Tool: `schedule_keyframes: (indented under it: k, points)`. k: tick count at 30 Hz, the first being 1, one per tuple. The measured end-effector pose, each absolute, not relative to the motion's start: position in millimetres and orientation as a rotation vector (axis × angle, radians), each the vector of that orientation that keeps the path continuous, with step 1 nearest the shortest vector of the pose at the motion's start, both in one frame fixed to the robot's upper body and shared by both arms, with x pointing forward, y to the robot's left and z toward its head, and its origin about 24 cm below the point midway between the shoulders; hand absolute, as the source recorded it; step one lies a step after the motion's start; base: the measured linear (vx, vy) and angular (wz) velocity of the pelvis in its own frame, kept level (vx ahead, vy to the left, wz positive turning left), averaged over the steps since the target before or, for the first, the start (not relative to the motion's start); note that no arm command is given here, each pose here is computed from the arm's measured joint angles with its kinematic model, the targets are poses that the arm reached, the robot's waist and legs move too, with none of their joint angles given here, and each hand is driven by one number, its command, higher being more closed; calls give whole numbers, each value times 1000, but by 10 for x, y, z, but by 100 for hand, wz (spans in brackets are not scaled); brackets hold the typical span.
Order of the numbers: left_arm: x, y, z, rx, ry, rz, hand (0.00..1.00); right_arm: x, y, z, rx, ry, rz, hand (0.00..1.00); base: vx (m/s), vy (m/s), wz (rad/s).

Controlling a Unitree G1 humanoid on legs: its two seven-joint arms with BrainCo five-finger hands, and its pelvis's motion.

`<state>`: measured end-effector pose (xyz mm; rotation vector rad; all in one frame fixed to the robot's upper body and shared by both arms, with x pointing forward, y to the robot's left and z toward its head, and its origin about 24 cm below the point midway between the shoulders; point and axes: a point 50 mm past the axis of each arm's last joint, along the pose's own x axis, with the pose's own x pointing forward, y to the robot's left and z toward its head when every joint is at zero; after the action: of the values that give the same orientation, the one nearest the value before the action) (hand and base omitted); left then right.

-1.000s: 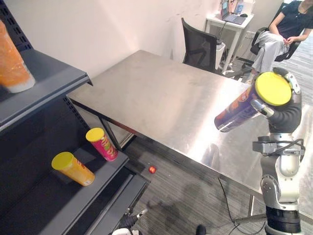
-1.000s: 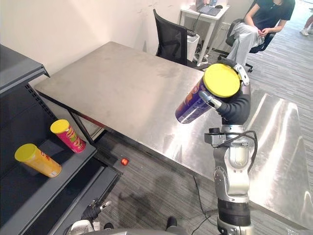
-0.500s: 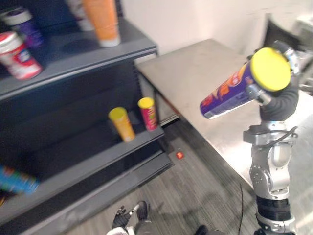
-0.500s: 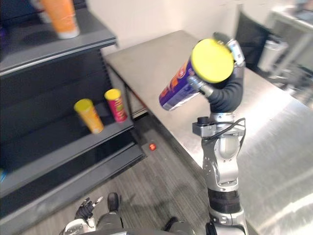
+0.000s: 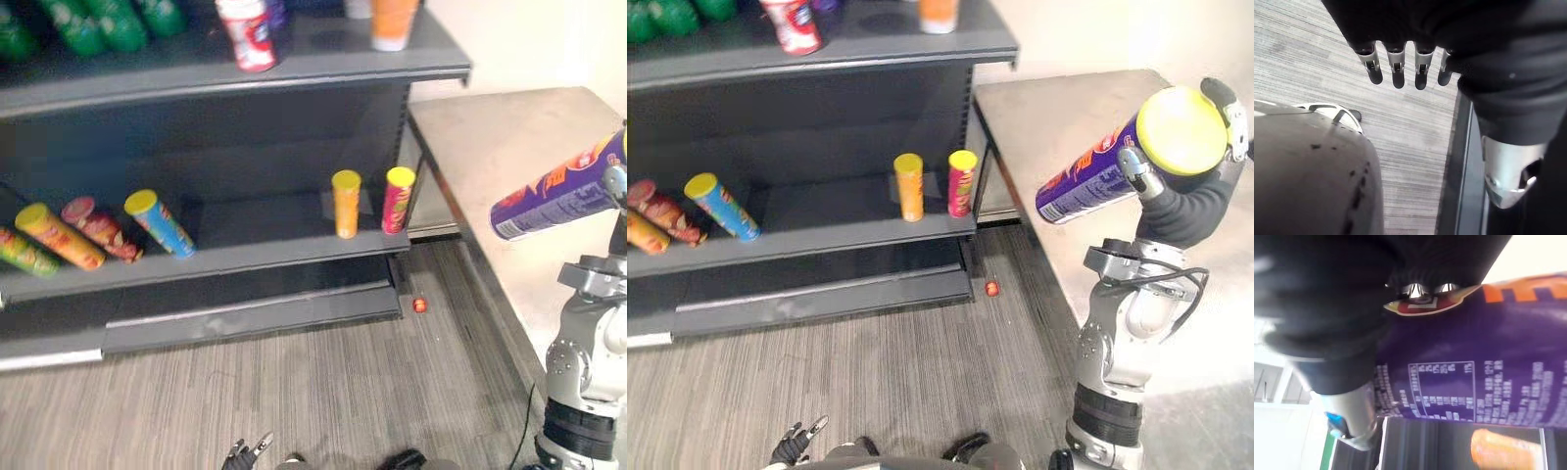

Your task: Put the gum and the chips on the shelf.

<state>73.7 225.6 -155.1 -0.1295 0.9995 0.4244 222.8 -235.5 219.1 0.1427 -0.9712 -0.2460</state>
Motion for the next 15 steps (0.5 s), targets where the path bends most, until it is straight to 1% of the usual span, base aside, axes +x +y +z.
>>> schedule_keyframes:
  k: [3, 7, 11, 15]
  points:
    - [751, 2333, -1531, -78, 999, 412, 0, 2225, -2346, 2188, 118, -970, -257, 100, -86, 188, 13]
    - [776, 2438, -1499, -66, 980, 443, 0, 2222, -2342, 2165, 87, -958, -273, 100, -60, 129, 0]
    - [736, 2439, -1508, -101, 980, 485, 0, 2226, -2329, 2144, 83, -949, -274, 100, -34, 45, -10]
    - [811, 2413, -1489, -155, 940, 500, 0, 2290, -2165, 2087, 132, -921, -212, 100, -12, -30, 1]
